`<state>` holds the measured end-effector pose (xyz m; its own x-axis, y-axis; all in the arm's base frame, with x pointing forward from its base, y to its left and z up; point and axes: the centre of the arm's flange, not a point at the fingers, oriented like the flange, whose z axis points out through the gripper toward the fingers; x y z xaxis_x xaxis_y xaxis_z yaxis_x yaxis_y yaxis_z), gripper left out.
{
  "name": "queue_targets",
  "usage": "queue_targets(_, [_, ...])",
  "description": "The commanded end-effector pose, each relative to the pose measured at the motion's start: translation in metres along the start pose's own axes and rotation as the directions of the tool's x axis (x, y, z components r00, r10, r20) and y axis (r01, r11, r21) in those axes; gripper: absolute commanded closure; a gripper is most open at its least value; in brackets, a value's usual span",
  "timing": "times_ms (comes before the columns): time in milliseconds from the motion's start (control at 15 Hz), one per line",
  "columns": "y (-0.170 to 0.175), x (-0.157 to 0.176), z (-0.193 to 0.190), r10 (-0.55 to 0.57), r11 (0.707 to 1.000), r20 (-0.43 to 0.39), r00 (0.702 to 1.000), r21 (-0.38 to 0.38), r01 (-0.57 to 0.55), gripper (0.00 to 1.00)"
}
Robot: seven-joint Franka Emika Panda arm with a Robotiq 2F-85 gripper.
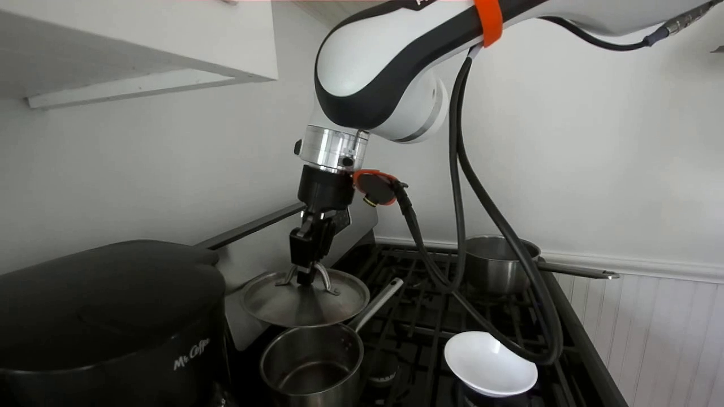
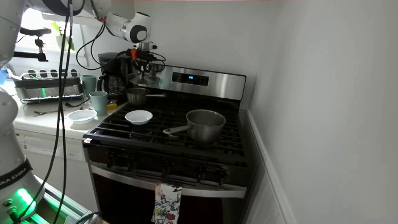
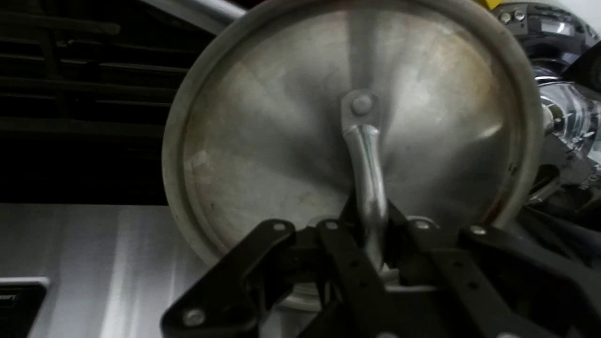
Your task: Remove the lid from the pot on the right and put it on the other pot on the left
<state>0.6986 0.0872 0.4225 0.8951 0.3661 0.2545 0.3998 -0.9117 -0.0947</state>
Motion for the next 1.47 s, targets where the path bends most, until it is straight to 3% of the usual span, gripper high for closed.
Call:
queue_targets(0, [-0.015, -0.003, 0.008, 0.055, 0.998, 0.017, 0.998, 0.008, -0.056, 0.98])
queue_targets(600, [-0.028, -0.017, 0.049, 0.103, 0.995, 0.073, 0.992, -0.009, -0.102, 0.98])
queue_targets(1000, [-0.017, -0.019, 0.056, 0.145, 0.988, 0.047, 0.988, -0.066, -0.142, 0.98])
queue_targets(1400, [-0.016, -0.014, 0.061, 0.138, 0.990, 0.042, 0.990, -0.044, -0.136, 0.98])
